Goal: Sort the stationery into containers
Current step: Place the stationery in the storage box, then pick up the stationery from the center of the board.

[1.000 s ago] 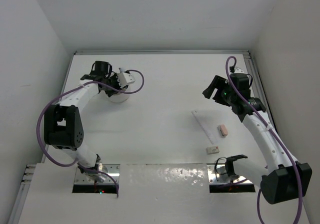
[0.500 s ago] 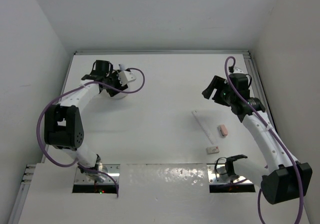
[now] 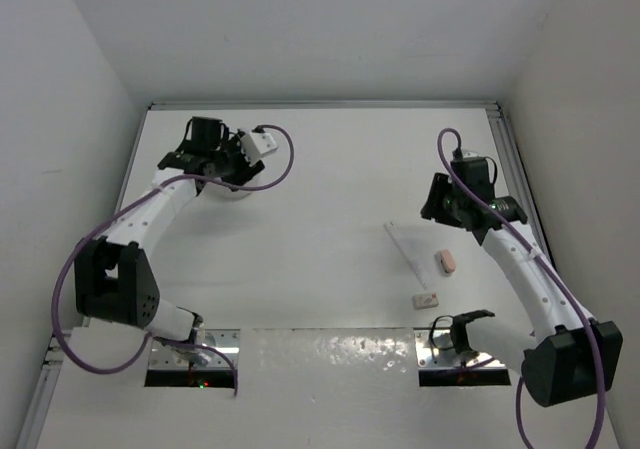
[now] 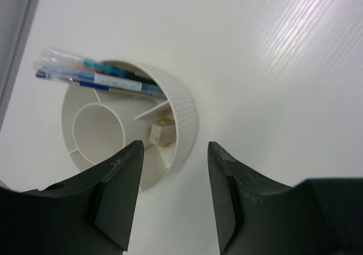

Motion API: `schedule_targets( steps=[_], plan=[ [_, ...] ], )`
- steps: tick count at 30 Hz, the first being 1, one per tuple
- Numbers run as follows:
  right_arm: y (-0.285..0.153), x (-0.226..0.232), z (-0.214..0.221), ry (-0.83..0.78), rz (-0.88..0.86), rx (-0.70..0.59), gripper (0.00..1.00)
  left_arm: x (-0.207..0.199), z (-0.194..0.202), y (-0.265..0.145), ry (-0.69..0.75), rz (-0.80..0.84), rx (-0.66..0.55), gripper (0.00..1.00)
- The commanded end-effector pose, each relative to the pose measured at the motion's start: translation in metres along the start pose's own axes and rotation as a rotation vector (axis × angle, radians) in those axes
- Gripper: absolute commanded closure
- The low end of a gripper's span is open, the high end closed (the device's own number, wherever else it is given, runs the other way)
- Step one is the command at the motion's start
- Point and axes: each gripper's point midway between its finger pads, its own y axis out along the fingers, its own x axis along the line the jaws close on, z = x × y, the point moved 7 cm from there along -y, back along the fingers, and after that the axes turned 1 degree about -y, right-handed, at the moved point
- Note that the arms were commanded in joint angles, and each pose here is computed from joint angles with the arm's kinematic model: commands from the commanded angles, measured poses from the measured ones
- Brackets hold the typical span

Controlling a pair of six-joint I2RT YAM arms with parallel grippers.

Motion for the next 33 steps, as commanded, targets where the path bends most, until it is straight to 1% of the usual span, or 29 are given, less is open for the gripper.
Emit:
schedule_targets(
  steps=[1, 2, 3, 4, 5, 6, 8, 10, 11, 13, 14, 15, 16, 17, 20, 21, 25, 26, 28, 29, 30, 31, 33],
  plan=[
    [0.002, -0.038, 0.035, 0.013, 0.169, 0.118, 0.55, -0.014, -0.043, -0.023, -0.094, -0.021, -0.178, 0.53],
    [0.004, -0.043, 0.042, 0.032, 0.181, 0.14, 0.56, -0.021, -0.05, -0.03, -0.108, -0.022, -0.213, 0.52],
    [0.009, -0.056, 0.054, 0.082, 0.214, 0.178, 0.46, -0.03, -0.056, -0.031, -0.144, -0.001, -0.233, 0.52],
    [0.012, -0.059, 0.059, 0.108, 0.202, 0.198, 0.32, -0.035, -0.062, -0.034, -0.152, 0.011, -0.263, 0.52],
    [0.015, -0.064, 0.064, 0.132, 0.21, 0.214, 0.22, -0.043, -0.063, -0.039, -0.186, 0.022, -0.282, 0.52],
    [0.018, -0.076, 0.069, 0.175, 0.24, 0.231, 0.19, -0.05, -0.067, -0.04, -0.195, 0.036, -0.296, 0.52],
    [0.026, -0.088, 0.072, 0.21, 0.289, 0.266, 0.19, -0.06, -0.067, -0.044, -0.245, 0.036, -0.322, 0.52],
    [0.036, -0.093, 0.076, 0.215, 0.307, 0.318, 0.22, -0.064, -0.064, -0.048, -0.274, -0.001, -0.347, 0.52],
    [0.038, -0.094, 0.077, 0.212, 0.315, 0.333, 0.23, -0.066, -0.063, -0.05, -0.314, -0.012, -0.357, 0.52],
    [0.044, -0.096, 0.08, 0.209, 0.329, 0.368, 0.25, -0.065, -0.056, -0.055, -0.339, -0.082, -0.375, 0.51],
    [0.046, -0.096, 0.08, 0.206, 0.327, 0.367, 0.26, -0.061, -0.053, -0.058, -0.393, -0.13, -0.383, 0.49],
    [0.046, -0.096, 0.08, 0.212, 0.326, 0.364, 0.26, -0.055, -0.043, -0.063, -0.456, -0.235, -0.354, 0.45],
    [0.047, -0.096, 0.081, 0.211, 0.324, 0.361, 0.26, -0.048, -0.035, -0.066, -0.539, -0.308, -0.336, 0.44],
    [0.047, -0.095, 0.078, 0.212, 0.318, 0.34, 0.25, -0.039, -0.023, -0.07, -0.59, -0.419, -0.294, 0.44],
    [0.046, -0.094, 0.073, 0.212, 0.315, 0.303, 0.25, -0.02, -0.004, -0.081, -0.669, -0.555, -0.247, 0.46],
    [0.046, -0.095, 0.072, 0.21, 0.319, 0.295, 0.25, -0.016, 0.001, -0.08, -0.691, -0.561, -0.226, 0.49],
    [0.049, -0.098, 0.073, 0.189, 0.335, 0.298, 0.24, 0.008, 0.007, -0.08, -0.788, -0.572, -0.184, 0.56],
    [0.05, -0.098, 0.074, 0.19, 0.335, 0.302, 0.24, 0.014, 0.007, -0.085, -0.802, -0.588, -0.194, 0.57],
    [0.055, -0.1, 0.079, 0.18, 0.338, 0.322, 0.24, 0.031, 0.022, -0.087, -0.853, -0.617, -0.159, 0.58],
    [0.056, -0.101, 0.08, 0.17, 0.337, 0.33, 0.24, 0.041, 0.02, -0.085, -0.859, -0.6, -0.159, 0.58],
    [0.057, -0.101, 0.081, 0.164, 0.338, 0.338, 0.24, 0.051, 0.027, -0.089, -0.875, -0.622, -0.146, 0.59],
    [0.059, -0.102, 0.082, 0.164, 0.34, 0.345, 0.24, 0.054, 0.027, -0.09, -0.88, -0.601, -0.14, 0.6],
    [0.062, -0.103, 0.083, 0.154, 0.346, 0.359, 0.25, 0.064, 0.02, -0.093, -0.847, -0.582, -0.161, 0.63]
  ],
)
